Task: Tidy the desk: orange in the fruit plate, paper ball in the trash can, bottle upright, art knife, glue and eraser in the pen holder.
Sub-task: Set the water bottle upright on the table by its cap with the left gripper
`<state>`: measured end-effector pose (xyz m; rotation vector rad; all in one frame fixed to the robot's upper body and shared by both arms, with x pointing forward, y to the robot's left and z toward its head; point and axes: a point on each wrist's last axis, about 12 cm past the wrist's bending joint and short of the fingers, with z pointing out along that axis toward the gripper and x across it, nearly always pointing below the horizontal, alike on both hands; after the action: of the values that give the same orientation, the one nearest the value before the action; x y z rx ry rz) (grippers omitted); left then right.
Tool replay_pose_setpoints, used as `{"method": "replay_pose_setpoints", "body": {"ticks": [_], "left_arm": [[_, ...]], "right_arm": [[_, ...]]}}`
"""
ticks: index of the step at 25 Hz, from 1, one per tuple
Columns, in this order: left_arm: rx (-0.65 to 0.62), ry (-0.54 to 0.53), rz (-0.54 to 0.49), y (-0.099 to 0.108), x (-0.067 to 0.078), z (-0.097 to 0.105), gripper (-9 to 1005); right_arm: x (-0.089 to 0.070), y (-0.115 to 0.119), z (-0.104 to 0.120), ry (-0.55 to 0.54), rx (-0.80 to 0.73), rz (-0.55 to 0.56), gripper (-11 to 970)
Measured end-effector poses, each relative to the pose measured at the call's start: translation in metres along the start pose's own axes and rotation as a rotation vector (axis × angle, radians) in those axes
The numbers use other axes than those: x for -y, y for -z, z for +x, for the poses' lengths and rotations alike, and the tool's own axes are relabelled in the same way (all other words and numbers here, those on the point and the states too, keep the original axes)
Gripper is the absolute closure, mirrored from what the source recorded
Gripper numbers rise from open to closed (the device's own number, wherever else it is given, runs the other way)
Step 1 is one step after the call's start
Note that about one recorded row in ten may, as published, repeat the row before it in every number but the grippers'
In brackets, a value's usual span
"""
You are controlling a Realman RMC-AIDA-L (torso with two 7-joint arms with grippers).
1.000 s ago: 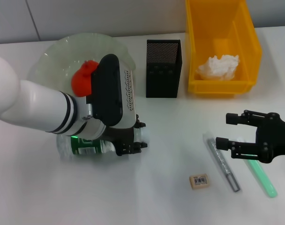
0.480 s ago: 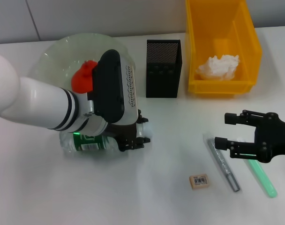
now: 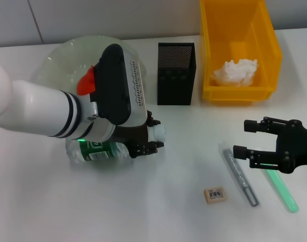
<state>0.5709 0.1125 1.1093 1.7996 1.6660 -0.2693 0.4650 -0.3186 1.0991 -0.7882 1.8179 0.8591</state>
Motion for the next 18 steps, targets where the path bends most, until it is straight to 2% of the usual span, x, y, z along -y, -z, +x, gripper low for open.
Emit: {"method": "replay_pose_setpoints", "body": {"ticks": [4,5,18], "left_arm": [[0.002,0.007,-0.006,0.002,0.001,0.0,549],[0.019,0.022,-0.031,0.009,0.002,0.002,549],[0.073,0.071,-0.122,0.034,0.006,0.008,545]], "right_arm": [[0.001,0.001,0.0,0.001,0.0,0.006,174],[0.001,0.002,0.0,0.001,0.001,0.008,174],[0.001,0.003,0.0,-0.002,0.003,0.009,174]]}}
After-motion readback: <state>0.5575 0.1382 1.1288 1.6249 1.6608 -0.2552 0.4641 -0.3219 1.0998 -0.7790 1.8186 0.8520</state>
